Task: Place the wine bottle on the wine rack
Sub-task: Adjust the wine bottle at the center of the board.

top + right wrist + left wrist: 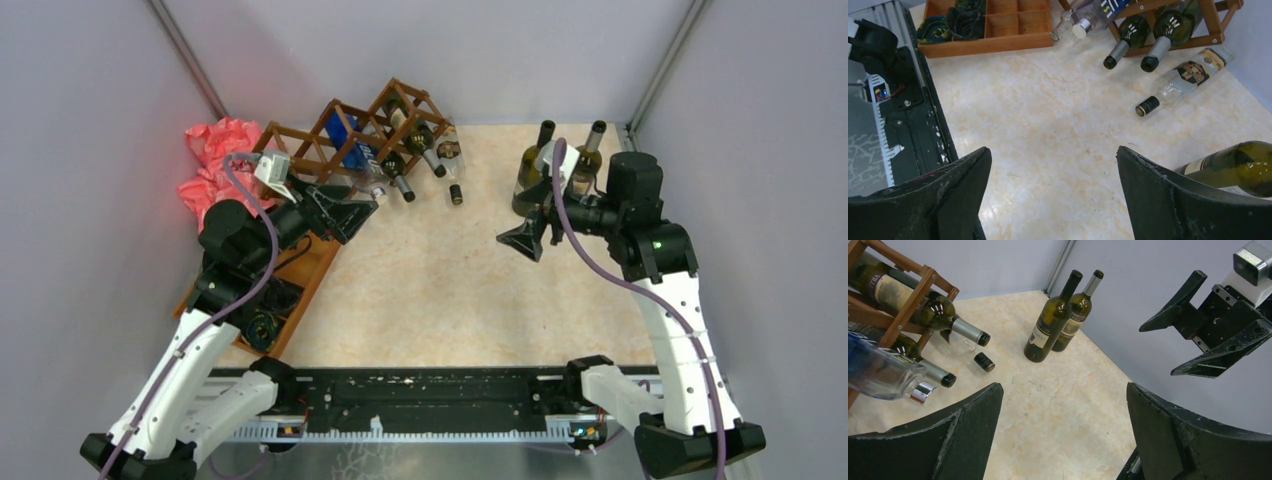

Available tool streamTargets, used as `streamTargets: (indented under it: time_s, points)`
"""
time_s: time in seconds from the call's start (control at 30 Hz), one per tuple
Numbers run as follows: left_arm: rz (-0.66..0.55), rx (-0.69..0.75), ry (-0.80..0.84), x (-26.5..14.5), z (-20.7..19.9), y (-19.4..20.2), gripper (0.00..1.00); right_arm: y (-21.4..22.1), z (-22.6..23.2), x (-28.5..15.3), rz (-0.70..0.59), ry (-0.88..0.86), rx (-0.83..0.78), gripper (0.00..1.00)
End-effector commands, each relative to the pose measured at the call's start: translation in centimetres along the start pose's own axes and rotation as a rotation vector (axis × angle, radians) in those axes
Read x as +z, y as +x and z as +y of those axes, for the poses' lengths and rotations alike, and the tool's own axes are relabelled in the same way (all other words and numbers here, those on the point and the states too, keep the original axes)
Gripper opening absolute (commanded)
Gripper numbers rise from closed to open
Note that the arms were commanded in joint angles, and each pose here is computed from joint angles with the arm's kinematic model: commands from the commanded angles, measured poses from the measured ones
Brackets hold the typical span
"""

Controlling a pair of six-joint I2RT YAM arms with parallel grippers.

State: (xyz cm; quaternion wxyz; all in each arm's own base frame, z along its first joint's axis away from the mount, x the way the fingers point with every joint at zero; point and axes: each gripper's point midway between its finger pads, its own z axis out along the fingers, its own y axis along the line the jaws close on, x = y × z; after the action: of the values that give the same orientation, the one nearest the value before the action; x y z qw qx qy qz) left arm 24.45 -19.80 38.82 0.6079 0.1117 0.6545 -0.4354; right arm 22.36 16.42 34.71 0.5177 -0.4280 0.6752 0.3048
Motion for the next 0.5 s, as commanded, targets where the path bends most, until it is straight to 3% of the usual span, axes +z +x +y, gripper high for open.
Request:
streamTargets:
  time_s: [0.0, 0.23, 0.47]
  points:
    - [0.000, 0.103, 0.000, 0.2, 0.5, -0.4, 0.99, 0.8, -1.5, -0.1, 0.025, 0.076, -0.034, 0.94]
    - [-0.003, 0.247, -0.012, -0.5, 0.7, -1.0, 0.99, 1.7, -4.2, -1.2, 0.104, 0.215, -0.054, 0.95]
    - [-0.036, 0.318, 0.007, 0.1, 0.9, -1.3, 0.99, 1.1, -6.5, -2.4, 0.037, 0.265, 0.006, 0.95]
